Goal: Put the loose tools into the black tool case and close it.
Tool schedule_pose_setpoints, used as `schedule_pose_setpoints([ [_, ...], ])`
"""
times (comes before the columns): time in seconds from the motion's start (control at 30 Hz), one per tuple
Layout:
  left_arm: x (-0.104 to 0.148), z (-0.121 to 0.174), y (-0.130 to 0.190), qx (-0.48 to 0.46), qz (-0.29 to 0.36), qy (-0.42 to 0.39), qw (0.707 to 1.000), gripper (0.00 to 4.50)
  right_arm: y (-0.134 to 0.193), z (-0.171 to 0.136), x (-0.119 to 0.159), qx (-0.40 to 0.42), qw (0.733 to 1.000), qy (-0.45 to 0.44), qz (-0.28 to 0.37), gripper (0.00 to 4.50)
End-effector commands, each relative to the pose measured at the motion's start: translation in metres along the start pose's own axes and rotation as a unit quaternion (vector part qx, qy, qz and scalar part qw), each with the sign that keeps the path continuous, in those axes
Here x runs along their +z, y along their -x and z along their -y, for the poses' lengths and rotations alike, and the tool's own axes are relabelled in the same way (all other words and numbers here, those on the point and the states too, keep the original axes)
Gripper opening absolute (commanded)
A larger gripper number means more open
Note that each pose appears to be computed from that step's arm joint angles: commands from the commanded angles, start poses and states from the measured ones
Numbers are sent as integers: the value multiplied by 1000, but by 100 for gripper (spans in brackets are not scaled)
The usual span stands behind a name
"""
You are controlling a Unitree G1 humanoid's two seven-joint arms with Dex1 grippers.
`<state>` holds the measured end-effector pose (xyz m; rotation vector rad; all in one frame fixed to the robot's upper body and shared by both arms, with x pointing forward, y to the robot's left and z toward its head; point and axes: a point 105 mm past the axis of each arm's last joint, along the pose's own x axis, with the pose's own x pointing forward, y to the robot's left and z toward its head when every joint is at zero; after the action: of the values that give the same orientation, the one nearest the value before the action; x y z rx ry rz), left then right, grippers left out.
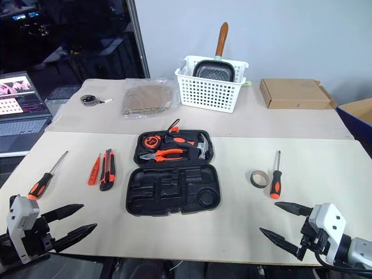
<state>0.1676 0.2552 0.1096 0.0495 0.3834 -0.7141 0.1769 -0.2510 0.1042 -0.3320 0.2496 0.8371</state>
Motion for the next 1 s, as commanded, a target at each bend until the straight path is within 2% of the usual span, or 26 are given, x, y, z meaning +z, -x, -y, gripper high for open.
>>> schedule_pose_setpoints([
  [0.03, 16, -8, -5, 42, 32, -8, 999, 448, -11, -1, 24, 13, 998, 29, 50, 450],
  [0.17, 36, -38, -12, 164, 81, 34, 982, 448, -40, -11, 74, 56, 987, 39, 147, 450],
  [0.27, 34, -63, -7, 245, 39, 76, 966, 448, -56, -24, 101, 111, 974, 53, 190, 450],
  [0.37, 36, -80, -4, 249, 1, 123, 961, 448, -67, -37, 117, 164, 962, 65, 210, 450],
  [0.5, 50, -120, 11, 296, -46, 110, 948, 448, -85, -44, 137, 207, 945, 86, 239, 450],
  [0.67, 58, -158, 26, 305, -96, 96, 943, 448, -98, -44, 147, 232, 937, 104, 240, 450],
  [0.77, 53, -170, 29, 286, -145, 87, 943, 448, -103, -41, 155, 230, 936, 105, 245, 450],
  [1.0, 48, -192, 29, 271, -182, 91, 941, 448, -98, -47, 180, 242, 920, 79, 298, 450],
])
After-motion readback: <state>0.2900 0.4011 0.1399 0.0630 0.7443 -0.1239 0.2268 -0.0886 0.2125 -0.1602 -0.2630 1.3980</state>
